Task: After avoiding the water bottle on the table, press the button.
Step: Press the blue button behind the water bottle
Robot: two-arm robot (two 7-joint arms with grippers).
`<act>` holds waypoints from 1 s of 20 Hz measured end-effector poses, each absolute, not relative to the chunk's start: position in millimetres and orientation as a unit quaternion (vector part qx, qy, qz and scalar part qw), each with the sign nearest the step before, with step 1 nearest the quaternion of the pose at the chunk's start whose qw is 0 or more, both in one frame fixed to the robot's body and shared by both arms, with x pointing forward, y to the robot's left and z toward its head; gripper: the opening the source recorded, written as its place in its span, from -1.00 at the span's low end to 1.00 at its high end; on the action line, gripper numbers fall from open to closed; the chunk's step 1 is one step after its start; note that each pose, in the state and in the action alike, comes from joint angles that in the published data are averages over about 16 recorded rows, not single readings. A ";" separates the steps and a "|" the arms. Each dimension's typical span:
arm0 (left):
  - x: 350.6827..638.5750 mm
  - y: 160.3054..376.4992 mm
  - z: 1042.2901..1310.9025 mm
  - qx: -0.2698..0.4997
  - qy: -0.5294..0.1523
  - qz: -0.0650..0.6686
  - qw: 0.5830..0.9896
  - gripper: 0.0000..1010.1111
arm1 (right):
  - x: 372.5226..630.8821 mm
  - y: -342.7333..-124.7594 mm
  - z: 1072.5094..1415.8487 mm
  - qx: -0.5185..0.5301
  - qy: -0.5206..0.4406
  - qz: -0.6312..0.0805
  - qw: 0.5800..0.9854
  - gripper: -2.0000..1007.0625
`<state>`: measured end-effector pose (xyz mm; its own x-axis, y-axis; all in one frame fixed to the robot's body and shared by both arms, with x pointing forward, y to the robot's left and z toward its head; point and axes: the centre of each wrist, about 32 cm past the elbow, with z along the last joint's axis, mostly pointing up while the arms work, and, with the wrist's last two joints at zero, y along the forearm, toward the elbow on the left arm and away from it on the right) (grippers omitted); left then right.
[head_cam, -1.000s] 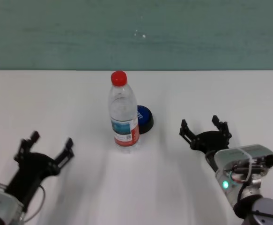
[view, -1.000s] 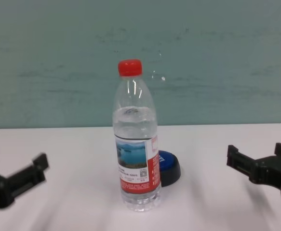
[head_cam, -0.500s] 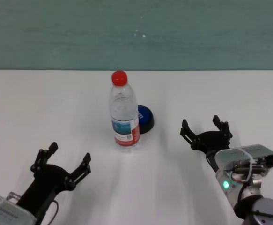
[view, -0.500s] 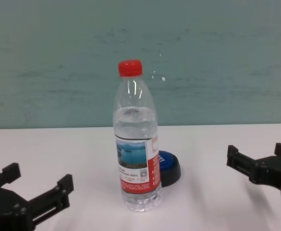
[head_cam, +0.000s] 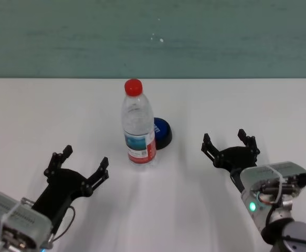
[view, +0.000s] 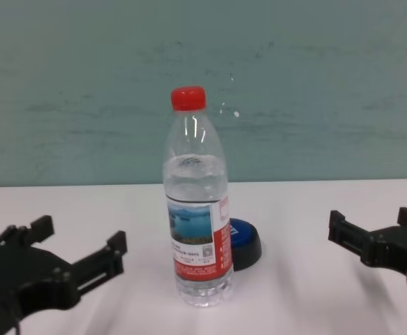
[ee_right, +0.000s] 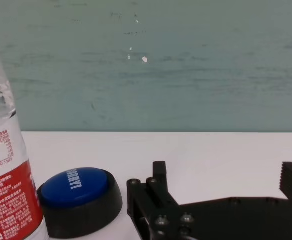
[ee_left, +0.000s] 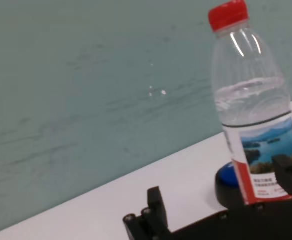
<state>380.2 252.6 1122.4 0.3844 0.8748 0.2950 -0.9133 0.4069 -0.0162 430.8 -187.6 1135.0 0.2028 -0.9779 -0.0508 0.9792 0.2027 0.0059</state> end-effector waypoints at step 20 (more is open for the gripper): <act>409.8 239.6 1115.4 0.088 -0.136 0.533 0.830 0.98 | 430.7 -187.6 1135.0 0.018 0.018 -0.631 0.775 0.99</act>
